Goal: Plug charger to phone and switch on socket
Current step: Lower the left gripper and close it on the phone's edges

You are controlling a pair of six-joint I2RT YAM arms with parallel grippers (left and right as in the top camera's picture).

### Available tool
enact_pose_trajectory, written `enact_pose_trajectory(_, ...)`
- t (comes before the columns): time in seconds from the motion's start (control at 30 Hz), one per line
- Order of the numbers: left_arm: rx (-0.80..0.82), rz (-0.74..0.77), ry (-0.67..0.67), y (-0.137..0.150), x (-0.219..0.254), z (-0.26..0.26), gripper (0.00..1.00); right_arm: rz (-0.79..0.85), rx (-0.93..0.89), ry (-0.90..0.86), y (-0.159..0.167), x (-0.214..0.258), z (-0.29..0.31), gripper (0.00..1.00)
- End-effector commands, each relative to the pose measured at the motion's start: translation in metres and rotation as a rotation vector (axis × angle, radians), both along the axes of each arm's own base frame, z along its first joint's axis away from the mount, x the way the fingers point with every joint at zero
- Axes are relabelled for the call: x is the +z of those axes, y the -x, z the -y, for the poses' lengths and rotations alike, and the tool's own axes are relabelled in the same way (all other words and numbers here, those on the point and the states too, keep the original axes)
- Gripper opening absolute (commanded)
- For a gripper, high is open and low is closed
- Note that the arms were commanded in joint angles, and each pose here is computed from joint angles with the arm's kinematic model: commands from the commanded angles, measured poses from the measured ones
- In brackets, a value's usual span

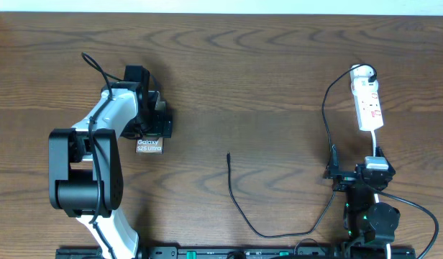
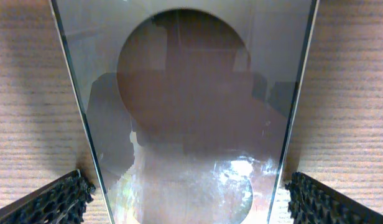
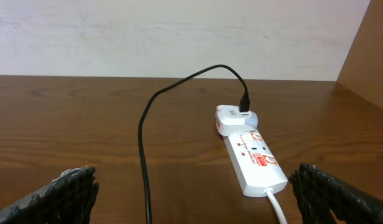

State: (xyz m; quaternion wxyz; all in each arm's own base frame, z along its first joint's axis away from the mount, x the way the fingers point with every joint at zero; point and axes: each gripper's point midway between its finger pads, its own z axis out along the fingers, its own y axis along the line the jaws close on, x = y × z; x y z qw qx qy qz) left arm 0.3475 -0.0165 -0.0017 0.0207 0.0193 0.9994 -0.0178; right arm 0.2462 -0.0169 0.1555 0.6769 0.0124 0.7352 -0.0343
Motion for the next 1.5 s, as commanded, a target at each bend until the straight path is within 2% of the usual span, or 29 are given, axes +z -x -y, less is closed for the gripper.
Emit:
enact_pose_trajectory(0.0,0.008,-0.014,-0.006,0.005,-0.006,-0.001,0.99,-0.001,0.010,0.004,0.000,-0.001,-0.002,0.99)
enact_pose_trajectory(0.4,0.009,-0.018,-0.006,0.006,-0.007,-0.001,0.99,-0.001,0.010,0.004,0.000,-0.001,-0.002,0.99)
enact_pose_trajectory(0.53,0.046,-0.013,-0.072,0.005,-0.007,-0.013,0.99,-0.001,0.010,0.004,0.000,-0.001,-0.002,0.99)
enact_pose_trajectory(1.47,0.046,-0.020,-0.030,0.012,-0.017,-0.005,0.99,-0.001,0.010,0.004,0.000,-0.001,-0.002,0.99)
